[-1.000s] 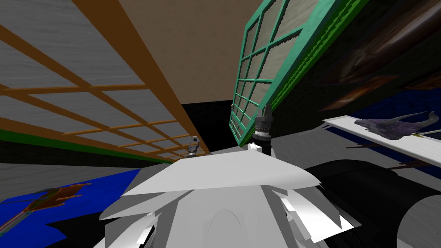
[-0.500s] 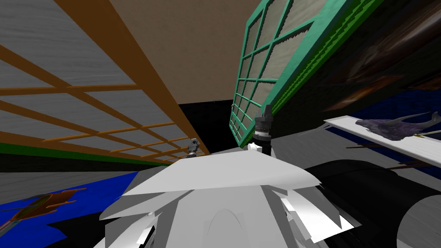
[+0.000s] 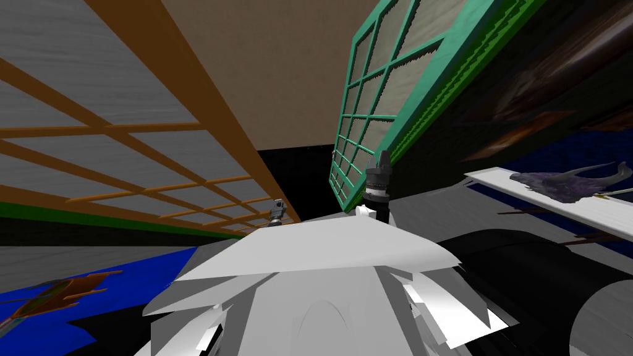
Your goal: Push the door open
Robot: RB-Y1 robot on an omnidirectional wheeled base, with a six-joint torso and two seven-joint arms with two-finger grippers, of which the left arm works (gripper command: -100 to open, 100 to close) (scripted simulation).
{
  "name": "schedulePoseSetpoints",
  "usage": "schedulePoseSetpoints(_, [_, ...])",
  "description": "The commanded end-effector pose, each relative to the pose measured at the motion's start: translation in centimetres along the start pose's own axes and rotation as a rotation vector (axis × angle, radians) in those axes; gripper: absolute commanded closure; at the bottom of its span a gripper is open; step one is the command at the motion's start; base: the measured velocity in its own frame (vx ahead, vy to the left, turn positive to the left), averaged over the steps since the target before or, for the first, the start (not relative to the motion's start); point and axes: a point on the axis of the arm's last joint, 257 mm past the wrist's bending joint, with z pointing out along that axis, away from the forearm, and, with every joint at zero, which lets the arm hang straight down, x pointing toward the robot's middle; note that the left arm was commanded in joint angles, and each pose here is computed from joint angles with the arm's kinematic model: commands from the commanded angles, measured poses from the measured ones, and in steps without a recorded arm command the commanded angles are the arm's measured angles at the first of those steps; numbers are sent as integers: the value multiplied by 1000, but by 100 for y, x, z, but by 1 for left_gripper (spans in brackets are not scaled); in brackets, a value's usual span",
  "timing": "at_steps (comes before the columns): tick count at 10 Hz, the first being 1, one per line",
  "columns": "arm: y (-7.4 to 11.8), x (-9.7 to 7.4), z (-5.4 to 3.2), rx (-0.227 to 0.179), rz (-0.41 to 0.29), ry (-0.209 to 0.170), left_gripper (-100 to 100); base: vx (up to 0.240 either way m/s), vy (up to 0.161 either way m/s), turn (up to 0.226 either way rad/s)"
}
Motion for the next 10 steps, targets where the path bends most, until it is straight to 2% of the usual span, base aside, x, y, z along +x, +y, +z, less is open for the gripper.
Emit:
schedulePoseSetpoints(1, [-46,37,39,14,2,9,100,149,-9,32])
schedulePoseSetpoints(4, [-156,49,78,51,4,13,100,186,-13,29])
schedulePoseSetpoints(10, [-444,71,154,152,7,19,100,192,-17,40])
